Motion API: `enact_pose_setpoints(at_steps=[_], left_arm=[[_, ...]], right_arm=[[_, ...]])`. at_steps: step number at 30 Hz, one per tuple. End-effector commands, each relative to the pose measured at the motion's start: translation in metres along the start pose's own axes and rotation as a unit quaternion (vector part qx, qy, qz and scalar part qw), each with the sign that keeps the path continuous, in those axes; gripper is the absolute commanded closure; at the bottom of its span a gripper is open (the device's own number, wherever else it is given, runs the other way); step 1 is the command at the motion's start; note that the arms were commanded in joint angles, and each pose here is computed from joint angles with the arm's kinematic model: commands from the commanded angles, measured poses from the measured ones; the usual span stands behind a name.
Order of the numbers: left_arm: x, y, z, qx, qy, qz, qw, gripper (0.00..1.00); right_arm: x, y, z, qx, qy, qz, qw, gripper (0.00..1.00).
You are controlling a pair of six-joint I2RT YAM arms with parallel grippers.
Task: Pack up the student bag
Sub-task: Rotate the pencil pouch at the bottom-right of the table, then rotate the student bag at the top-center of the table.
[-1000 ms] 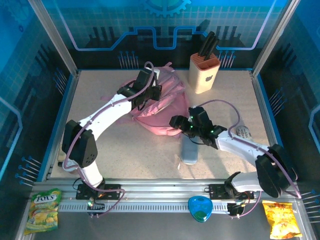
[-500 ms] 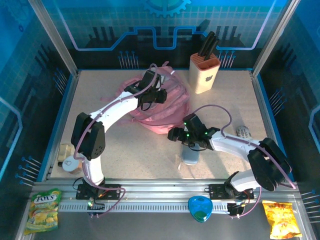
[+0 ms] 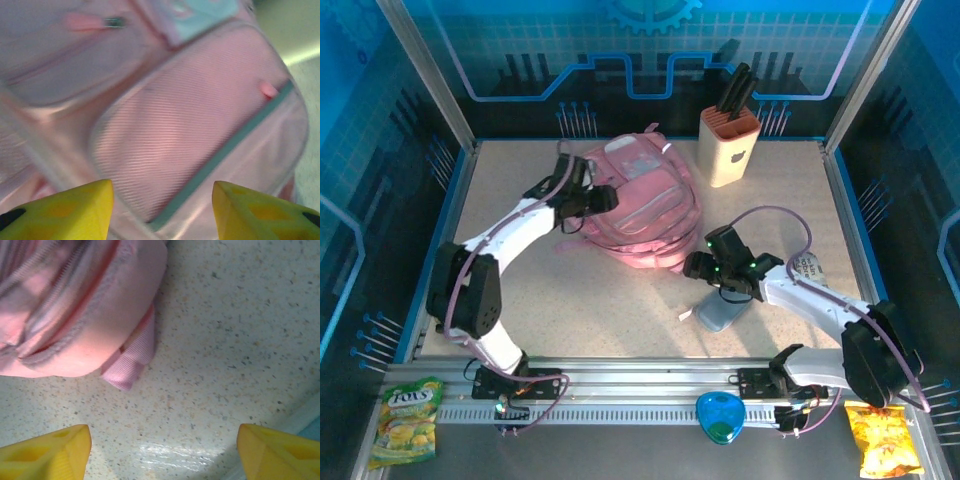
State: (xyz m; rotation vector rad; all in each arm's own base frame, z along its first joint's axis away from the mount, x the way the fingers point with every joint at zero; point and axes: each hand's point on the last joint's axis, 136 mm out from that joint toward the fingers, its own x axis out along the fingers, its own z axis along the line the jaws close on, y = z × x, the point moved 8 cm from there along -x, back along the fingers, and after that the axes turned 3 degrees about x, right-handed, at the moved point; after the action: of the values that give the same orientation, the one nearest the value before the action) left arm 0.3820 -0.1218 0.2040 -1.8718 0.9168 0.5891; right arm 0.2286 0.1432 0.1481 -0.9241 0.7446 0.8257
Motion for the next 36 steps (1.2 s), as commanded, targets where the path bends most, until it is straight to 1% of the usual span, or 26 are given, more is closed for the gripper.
enact_pose_setpoints(at_steps=[1,5,9,14,20,23,26,30,31,33,36], left_arm=[[-0.013,0.002,0.032,-0.104,0.005,-0.029,0.994,0.45],[-0.011,0.015,0.075,-0.185,-0.001,-0.030,0.982,0.45],[0.001,0.018,0.096,-0.224,0.004,-0.022,0.974,0.46],[0.021,0.013,0.111,-0.249,0.012,-0.014,0.968,0.46],[0.045,0.008,0.115,-0.266,0.039,-0.002,0.963,0.45],[0.053,0.007,0.117,-0.273,0.044,0.002,0.961,0.49],[0.058,0.007,0.118,-0.273,0.042,0.007,0.961,0.57],[0.057,0.008,0.121,-0.274,0.036,0.006,0.961,0.77],[0.055,0.009,0.121,-0.275,0.035,0.005,0.961,0.83],[0.048,0.009,0.121,-0.273,0.034,-0.003,0.961,0.91],[0.031,0.012,0.120,-0.272,0.027,-0.014,0.962,0.99]], right_arm=[[-0.008,-0.019,0.018,-0.006,-0.040,-0.028,0.999,0.23],[-0.002,-0.027,0.036,0.001,-0.083,-0.025,0.996,0.23],[0.008,-0.032,0.049,0.007,-0.102,-0.012,0.995,0.24],[0.019,-0.035,0.060,0.012,-0.124,-0.003,0.992,0.24],[0.031,-0.037,0.068,0.013,-0.133,0.009,0.991,0.25],[0.037,-0.037,0.069,0.013,-0.133,0.015,0.991,0.26],[0.045,-0.034,0.067,0.011,-0.129,0.028,0.991,0.28],[0.052,-0.040,0.075,0.005,-0.136,0.031,0.990,0.32],[0.056,-0.041,0.076,0.004,-0.135,0.034,0.990,0.33],[0.063,-0.043,0.076,0.000,-0.130,0.036,0.991,0.36],[0.075,-0.049,0.080,-0.009,-0.124,0.040,0.991,0.38]])
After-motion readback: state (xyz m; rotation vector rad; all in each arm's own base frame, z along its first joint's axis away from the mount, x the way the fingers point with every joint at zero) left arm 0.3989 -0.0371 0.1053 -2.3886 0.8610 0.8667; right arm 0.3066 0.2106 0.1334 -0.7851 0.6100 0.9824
